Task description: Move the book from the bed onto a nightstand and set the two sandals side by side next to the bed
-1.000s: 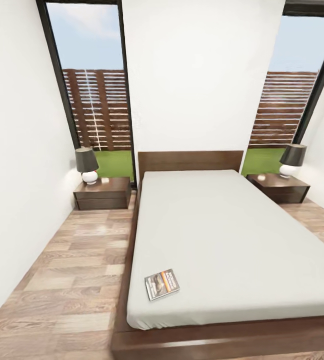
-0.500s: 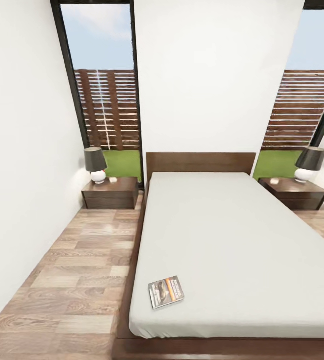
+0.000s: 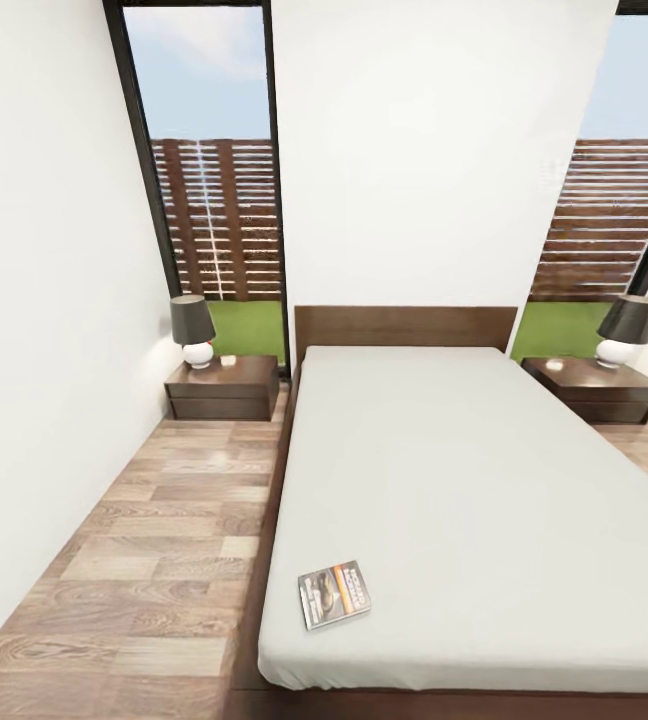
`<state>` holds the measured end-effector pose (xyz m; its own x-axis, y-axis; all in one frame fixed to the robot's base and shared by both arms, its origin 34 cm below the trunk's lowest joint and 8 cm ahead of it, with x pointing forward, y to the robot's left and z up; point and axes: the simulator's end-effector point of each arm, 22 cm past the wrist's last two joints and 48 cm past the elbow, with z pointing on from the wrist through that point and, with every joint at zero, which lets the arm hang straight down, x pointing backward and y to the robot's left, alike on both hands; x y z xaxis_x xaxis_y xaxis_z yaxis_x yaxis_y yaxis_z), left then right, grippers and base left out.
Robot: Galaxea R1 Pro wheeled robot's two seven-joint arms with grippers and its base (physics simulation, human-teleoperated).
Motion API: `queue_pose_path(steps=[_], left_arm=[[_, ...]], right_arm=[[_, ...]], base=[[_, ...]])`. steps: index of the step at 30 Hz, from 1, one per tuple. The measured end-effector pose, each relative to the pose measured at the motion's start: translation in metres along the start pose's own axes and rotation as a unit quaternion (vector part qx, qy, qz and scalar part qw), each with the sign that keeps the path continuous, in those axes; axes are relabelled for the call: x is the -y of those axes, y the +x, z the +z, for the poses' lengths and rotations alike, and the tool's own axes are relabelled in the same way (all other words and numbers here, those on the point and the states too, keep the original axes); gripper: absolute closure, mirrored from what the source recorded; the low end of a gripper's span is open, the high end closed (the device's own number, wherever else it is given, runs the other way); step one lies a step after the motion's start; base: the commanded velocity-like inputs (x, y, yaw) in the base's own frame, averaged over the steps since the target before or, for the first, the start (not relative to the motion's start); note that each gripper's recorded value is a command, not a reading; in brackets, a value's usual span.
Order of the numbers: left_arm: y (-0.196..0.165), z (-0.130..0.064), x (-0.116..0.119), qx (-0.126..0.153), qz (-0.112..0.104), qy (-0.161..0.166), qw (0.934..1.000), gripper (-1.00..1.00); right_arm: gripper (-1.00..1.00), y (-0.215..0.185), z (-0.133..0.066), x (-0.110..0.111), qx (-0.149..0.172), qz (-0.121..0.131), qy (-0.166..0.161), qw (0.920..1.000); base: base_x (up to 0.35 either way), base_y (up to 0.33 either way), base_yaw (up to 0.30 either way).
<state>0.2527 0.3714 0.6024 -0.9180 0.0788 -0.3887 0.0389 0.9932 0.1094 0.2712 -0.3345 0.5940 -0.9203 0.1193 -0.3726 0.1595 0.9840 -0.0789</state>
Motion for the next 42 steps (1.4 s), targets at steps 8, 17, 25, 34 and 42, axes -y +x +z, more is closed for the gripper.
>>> queue_pose_path(steps=[8,17,25,34,42], left_arm=[[-0.002,0.0,0.0,0.003,0.0,0.0,1.0,-1.0],[-0.007,0.0,0.001,0.009,0.0,0.001,1.0,-1.0],[-0.008,0.001,0.001,0.011,0.0,0.001,0.9999,-1.0],[-0.009,0.0,0.0,0.012,0.0,0.0,0.9999,-1.0],[-0.011,0.001,0.0,0.014,0.0,-0.001,0.9999,-1.0]], right_arm=[[-1.0,-0.002,0.0,0.0,0.003,0.0,0.0,1.0],[-1.0,-0.007,0.0,-0.001,0.008,0.001,-0.001,1.0],[-1.0,-0.009,0.0,-0.001,0.011,0.001,-0.001,0.9999],[-1.0,-0.01,0.0,-0.001,0.012,0.002,-0.001,0.9999],[-1.0,-0.011,0.0,-0.001,0.014,0.002,-0.002,0.9999]], base=[[0.022,-0.001,0.002],[0.051,0.0,0.001],[0.019,0.0,0.0],[0.078,0.0,-0.001],[0.2,0.0,-0.057]])
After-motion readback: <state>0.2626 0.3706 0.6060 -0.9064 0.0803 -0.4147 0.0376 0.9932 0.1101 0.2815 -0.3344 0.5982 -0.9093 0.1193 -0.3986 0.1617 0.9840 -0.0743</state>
